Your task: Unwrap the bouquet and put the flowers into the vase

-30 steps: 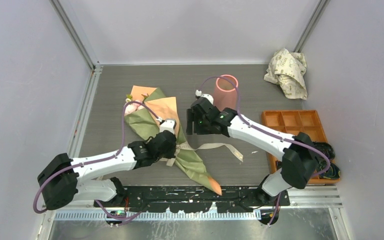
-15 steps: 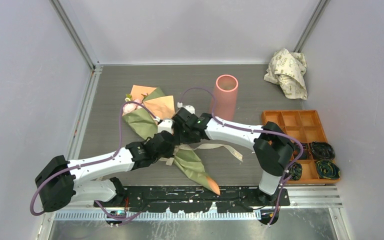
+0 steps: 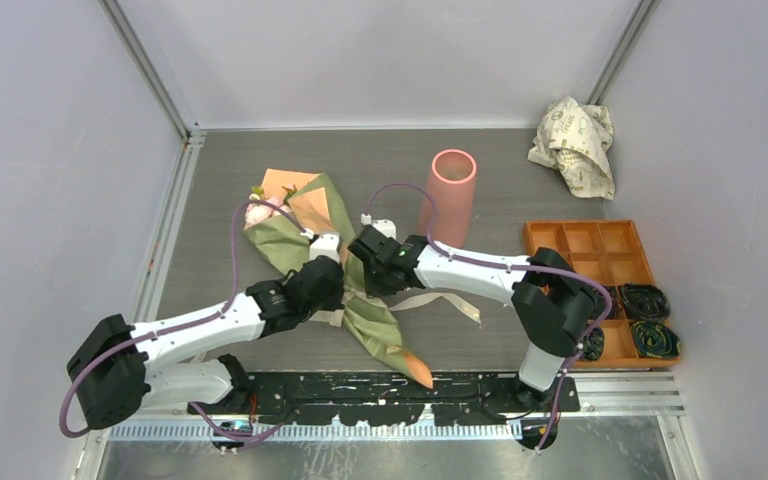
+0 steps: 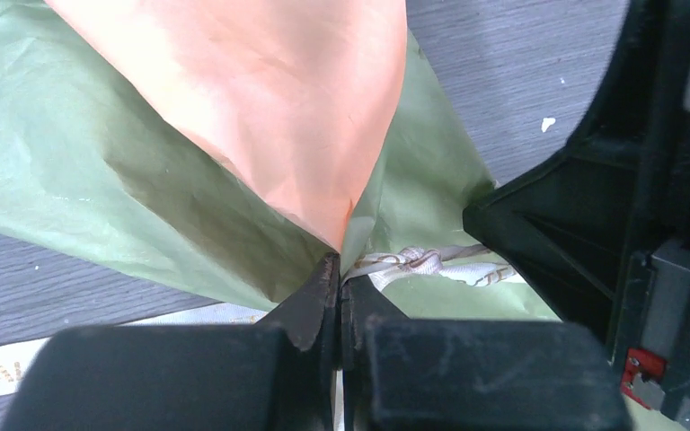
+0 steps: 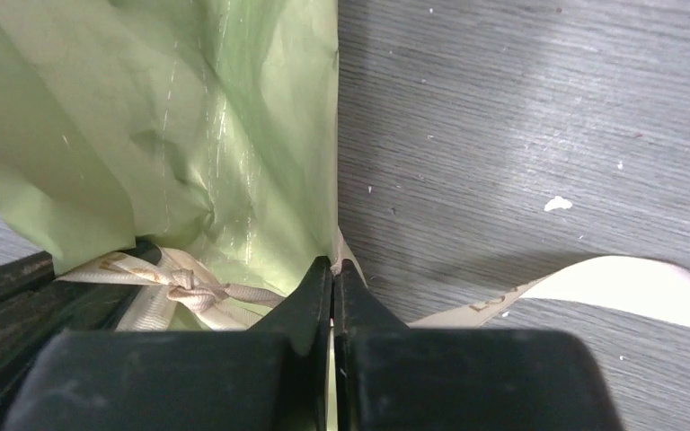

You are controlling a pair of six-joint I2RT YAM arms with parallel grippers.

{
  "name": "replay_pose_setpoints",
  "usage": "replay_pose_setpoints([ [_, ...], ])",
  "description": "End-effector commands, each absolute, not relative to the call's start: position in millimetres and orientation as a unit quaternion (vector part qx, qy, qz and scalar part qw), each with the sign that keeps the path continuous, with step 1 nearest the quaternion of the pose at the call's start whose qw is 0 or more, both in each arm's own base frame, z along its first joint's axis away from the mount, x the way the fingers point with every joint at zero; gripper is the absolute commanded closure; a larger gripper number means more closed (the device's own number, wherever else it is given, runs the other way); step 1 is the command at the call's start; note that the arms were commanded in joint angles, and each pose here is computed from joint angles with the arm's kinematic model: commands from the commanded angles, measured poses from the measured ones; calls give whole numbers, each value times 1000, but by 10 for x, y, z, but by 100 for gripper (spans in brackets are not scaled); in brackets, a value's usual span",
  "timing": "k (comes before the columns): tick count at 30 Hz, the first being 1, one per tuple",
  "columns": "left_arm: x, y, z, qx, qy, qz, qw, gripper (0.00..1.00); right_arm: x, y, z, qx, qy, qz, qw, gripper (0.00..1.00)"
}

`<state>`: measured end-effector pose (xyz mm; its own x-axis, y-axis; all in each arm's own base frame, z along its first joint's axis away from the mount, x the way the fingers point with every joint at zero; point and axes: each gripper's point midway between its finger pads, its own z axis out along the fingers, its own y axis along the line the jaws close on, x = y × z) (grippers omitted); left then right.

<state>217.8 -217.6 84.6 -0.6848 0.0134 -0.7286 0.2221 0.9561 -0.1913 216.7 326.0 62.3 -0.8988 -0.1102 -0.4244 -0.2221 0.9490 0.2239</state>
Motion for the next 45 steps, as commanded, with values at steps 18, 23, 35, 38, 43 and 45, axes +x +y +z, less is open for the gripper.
replay_pose_setpoints([
  [18,2290,-1046,1337,-94,891,-35,443,93,2296,2400,634,-31,967,30,251,99],
  [23,2222,-887,1332,-115,892,-10,438,92,2351,2226,611,-6,968,23,250,99],
  [35,2340,-1609,1608,-28,881,-177,439,88,2315,2283,822,-18,964,67,255,83],
  [38,2315,-2053,1737,36,866,-268,421,86,2288,2253,1003,-14,959,76,272,63],
  [43,2128,-2631,1670,113,849,-364,366,83,2288,2177,1337,2,945,100,311,36],
  [45,2011,-2782,1611,158,854,-340,360,84,2282,2168,1425,7,943,106,317,36],
])
